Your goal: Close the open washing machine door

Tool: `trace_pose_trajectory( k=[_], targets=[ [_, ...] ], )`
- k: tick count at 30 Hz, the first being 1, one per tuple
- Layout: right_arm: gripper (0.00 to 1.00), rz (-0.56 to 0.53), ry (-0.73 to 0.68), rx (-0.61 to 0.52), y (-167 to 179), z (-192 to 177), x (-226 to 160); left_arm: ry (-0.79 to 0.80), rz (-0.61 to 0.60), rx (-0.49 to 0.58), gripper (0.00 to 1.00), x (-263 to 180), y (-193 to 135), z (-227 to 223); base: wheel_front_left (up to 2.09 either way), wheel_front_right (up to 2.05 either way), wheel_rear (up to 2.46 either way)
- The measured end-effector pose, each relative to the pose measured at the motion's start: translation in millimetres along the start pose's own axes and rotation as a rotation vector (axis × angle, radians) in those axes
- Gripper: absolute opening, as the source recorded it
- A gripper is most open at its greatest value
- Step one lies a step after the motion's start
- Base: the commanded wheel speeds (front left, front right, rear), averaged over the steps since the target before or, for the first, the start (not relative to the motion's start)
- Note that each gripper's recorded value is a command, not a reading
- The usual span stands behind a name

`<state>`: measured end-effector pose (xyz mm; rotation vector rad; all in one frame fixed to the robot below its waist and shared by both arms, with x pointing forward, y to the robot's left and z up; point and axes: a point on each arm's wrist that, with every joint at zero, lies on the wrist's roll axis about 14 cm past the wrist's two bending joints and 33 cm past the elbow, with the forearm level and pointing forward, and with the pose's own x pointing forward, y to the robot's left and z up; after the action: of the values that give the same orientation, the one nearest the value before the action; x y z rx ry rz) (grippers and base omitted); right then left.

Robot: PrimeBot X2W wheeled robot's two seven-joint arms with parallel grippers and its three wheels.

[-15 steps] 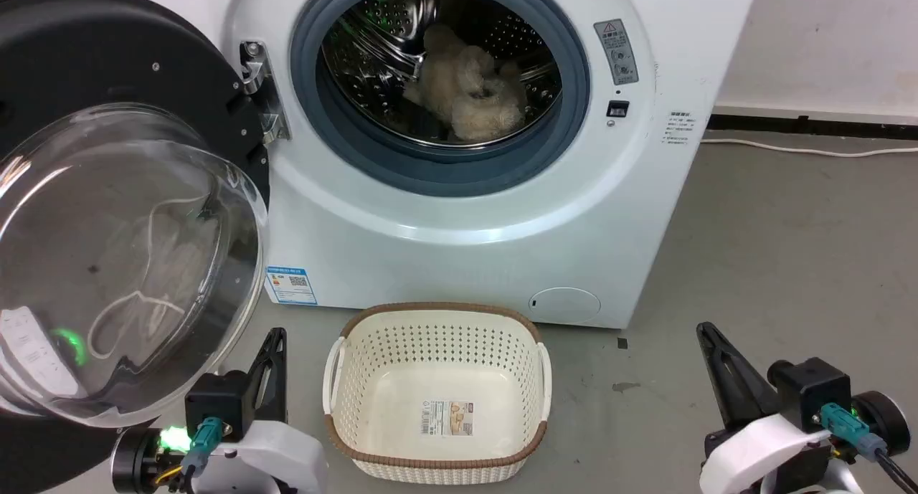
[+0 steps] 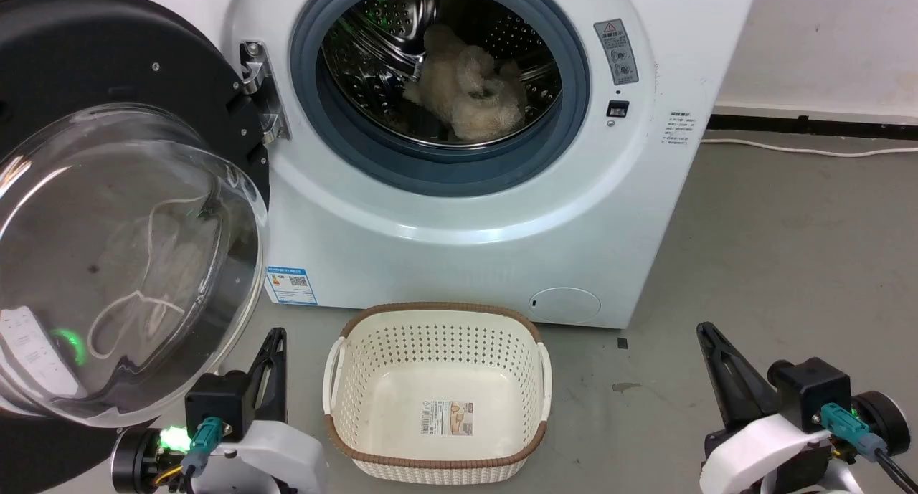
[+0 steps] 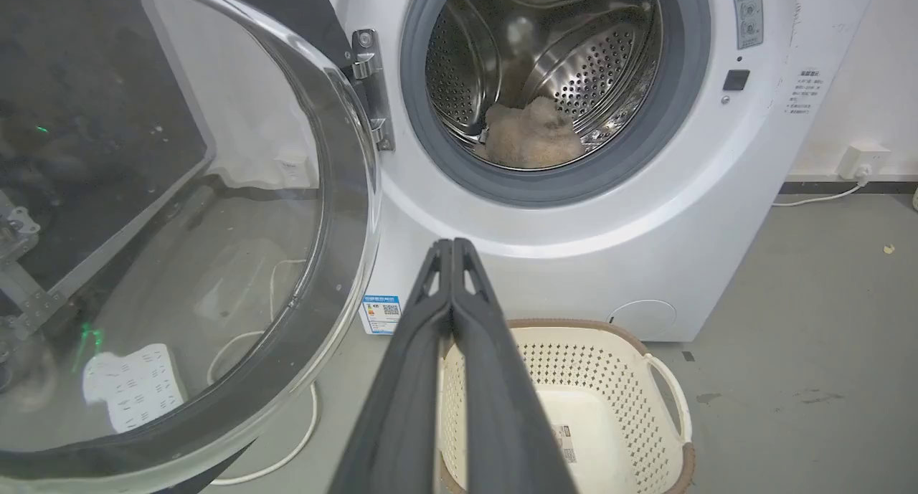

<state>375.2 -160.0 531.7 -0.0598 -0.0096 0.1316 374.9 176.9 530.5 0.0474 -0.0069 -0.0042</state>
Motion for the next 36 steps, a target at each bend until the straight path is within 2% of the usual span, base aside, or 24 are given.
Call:
trace_pose_trajectory(
  k=[36],
  targets=[
    [0.00,0.000,0.000,0.000,0.0,0.0,0.0,0.000,0.000,0.000,0.00,0.0,0.0,0.0,0.00,0.00,0.00]
  ],
)
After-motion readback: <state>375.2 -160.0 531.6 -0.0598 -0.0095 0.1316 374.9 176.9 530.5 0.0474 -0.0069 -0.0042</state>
